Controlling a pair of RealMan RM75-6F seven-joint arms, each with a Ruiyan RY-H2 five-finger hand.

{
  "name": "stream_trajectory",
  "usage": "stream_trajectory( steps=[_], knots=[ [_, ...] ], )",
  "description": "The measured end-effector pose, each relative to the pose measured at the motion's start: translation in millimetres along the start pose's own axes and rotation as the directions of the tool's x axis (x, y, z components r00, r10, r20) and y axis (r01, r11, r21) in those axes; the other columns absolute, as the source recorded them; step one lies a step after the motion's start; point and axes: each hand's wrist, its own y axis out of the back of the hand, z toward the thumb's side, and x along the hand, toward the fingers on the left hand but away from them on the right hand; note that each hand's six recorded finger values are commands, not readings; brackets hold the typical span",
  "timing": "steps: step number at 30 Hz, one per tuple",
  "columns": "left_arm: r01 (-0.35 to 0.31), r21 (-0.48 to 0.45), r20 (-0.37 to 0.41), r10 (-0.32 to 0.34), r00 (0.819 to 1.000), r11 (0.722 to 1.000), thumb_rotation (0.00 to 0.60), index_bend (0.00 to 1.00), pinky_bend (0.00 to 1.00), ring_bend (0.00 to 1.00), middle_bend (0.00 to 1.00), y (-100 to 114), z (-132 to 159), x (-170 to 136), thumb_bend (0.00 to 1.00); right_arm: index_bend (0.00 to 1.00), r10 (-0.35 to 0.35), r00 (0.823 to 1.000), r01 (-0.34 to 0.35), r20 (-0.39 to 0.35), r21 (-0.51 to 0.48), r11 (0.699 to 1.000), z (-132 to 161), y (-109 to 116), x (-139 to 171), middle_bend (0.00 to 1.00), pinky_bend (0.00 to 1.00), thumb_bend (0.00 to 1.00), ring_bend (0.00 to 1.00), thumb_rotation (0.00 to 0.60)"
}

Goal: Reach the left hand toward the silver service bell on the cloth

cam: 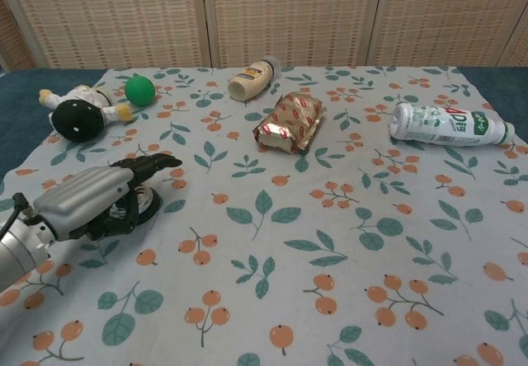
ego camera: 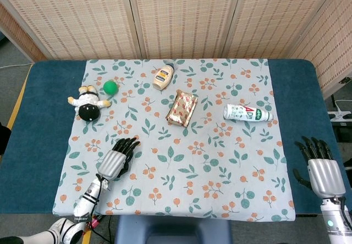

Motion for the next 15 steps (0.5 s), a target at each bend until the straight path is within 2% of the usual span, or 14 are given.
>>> stream_trajectory(
  steps=[9,12,15],
  knots=[
    [0.04,0.03,-0.024,-0.039,0.999,0.999,0.6,0.0,0.08,0.0,0.0,-17,-4,0,1.0,0.16,0.006,1.0,-0.006,-0.002,-0.003,1.0,0,0,0,0.06,0.05,0.27,0.0,0.6],
    [0.022,0.045,-0.034,-0.02,0.999,0.999,0.6,0.0,0.08,0.0,0.0,-13,-8,-1,1.0,0.16,0.01,1.0,-0.01,-0.002,-0.004,1.0,0,0,0,0.06,0.05,0.27,0.0,0.6],
    [-0.018,0.07,-0.037,0.021,0.999,0.997,0.6,0.0,0.08,0.0,0.0,3,-16,-4,1.0,0.16,0.009,1.0,-0.009,0.003,-0.008,1.0,-1,0,-2,0.06,0.05,0.27,0.0,0.6]
  ],
)
